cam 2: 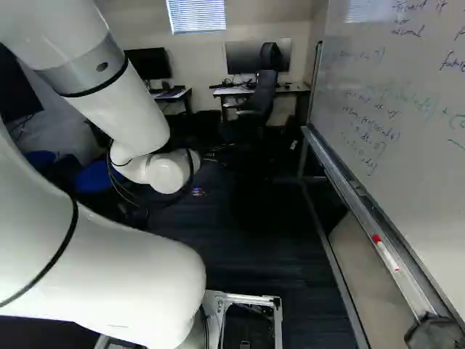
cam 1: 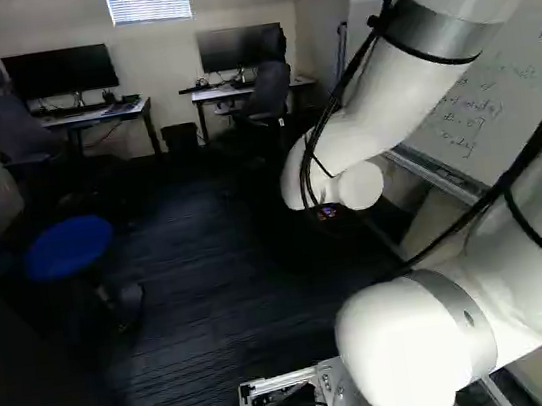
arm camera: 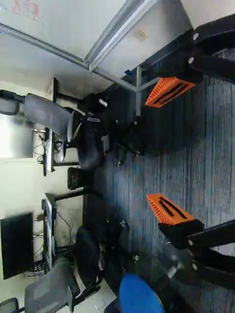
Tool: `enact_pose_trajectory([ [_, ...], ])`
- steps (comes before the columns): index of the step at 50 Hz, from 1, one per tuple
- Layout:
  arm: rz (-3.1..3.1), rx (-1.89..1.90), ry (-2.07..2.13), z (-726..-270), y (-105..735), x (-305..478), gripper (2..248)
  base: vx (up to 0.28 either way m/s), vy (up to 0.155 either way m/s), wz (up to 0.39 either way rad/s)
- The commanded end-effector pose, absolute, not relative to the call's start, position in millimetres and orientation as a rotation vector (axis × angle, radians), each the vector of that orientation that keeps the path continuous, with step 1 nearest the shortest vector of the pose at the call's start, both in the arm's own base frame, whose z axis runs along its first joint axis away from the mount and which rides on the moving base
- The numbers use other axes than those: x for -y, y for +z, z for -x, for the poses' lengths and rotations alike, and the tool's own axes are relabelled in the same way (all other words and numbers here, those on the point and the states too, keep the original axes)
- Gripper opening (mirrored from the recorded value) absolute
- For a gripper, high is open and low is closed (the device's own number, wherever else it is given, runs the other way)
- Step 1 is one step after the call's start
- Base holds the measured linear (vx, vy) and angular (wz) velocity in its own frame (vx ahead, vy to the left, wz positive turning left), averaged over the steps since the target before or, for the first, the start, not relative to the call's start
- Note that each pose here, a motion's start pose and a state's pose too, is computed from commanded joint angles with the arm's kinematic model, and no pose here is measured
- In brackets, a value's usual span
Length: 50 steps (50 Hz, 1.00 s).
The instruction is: Open the door and move inside
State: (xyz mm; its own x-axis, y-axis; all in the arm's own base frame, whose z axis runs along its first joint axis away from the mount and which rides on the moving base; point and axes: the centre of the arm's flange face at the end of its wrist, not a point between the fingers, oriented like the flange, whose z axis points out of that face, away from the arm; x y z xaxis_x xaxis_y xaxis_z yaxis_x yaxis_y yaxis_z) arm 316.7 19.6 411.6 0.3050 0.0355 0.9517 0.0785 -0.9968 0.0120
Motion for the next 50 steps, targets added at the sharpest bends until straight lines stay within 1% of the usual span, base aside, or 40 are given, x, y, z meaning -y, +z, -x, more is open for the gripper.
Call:
enact_pose_trajectory([
  [25, 2.508, 0.110, -1.827, -316.7, 411.6, -19.6, 247, 0.244, 0.054, -0.002],
  [50, 2.508, 0.109, -1.827, -316.5, 411.3, -19.4, 247, 0.002, 0.002, 0.002],
])
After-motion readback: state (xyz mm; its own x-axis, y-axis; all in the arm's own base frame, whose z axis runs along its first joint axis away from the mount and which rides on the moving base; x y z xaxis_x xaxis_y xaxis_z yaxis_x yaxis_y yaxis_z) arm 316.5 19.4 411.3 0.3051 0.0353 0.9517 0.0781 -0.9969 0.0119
